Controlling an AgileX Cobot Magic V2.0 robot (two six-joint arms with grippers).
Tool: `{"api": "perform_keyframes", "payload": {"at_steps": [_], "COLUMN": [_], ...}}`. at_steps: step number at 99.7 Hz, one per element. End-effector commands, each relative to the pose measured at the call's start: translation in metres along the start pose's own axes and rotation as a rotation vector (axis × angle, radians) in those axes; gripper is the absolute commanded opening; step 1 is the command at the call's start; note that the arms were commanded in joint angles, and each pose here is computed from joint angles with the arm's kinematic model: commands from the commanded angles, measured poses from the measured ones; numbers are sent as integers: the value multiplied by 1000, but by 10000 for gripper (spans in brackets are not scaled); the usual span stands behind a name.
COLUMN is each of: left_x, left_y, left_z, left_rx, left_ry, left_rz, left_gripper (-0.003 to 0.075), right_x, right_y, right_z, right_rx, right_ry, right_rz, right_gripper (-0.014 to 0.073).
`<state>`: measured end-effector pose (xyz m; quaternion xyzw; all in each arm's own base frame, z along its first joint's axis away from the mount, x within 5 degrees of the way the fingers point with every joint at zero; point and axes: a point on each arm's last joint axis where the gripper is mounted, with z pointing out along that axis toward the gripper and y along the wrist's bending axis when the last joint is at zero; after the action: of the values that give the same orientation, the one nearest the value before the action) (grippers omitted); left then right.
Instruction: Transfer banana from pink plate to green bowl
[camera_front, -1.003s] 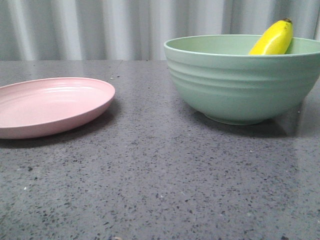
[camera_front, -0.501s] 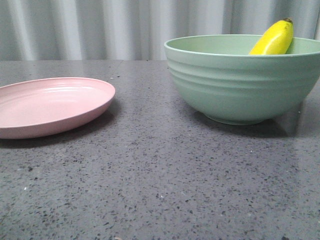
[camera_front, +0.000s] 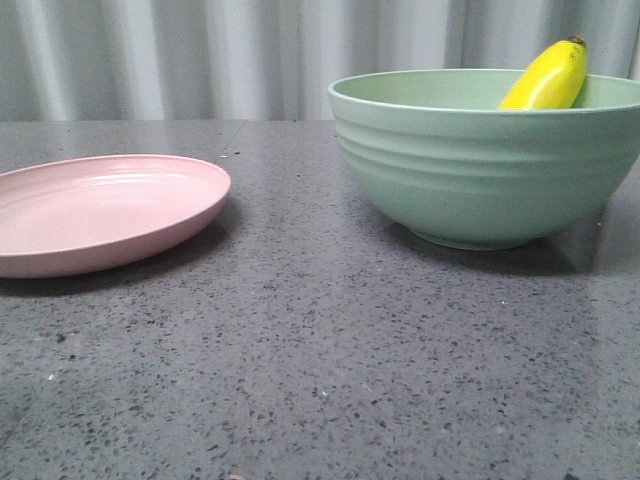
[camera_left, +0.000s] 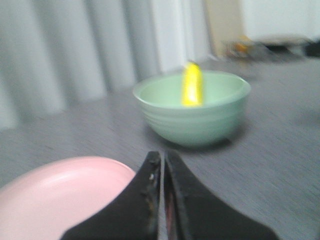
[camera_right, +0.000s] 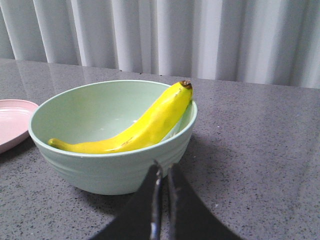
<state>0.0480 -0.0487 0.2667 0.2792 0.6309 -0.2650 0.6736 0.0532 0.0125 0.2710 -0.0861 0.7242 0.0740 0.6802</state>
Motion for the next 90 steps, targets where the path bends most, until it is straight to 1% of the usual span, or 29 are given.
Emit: {"api": "perform_keyframes", "payload": {"at_steps": [1,4,11,33,40,45,52,67,78,90], "left_x": [-13,-12,-2,21,25,28,35,56,68,79], "left_y": [8,11,17,31,32,33,34,36,37,36], "left_z": [-1,-1,-3,-18,-24,-27,-29,-32,-34,-36], "left_rx": [-115,-159,-265,-551,-626,-662,-700,-778,-816,-827], "left_ry": [-213,-251,-291,-288,-300,-316,-268,-60,74,195], "left_rz": [11,18,43,101,122,102,27,-47,-74,-100], "left_gripper": [-20,-20,-20,-20,-20,-20,-20,-20,-20,-20], "right_x": [-15,-15,-15,-15,-15,-15,-15,-15,-15,-15], "right_y": [-1,-1,-1,-1,-1,-1,-1,-1,-1,-1], "right_z": [-1,-1,-1,-1,-1,-1,-1,-1,-1,-1], "right_rx": [7,7,7,7,7,7,7,7,7,7], "right_ry": [-100,-100,-100,-100,-100,-100,-100,-100,-100,-100], "right_rz": [-17,-17,-17,-17,-17,-17,-17,-17,-17,-17], "right_gripper": [-64,-64,-64,-64,-64,-64,-64,-64,-64,-64]}}
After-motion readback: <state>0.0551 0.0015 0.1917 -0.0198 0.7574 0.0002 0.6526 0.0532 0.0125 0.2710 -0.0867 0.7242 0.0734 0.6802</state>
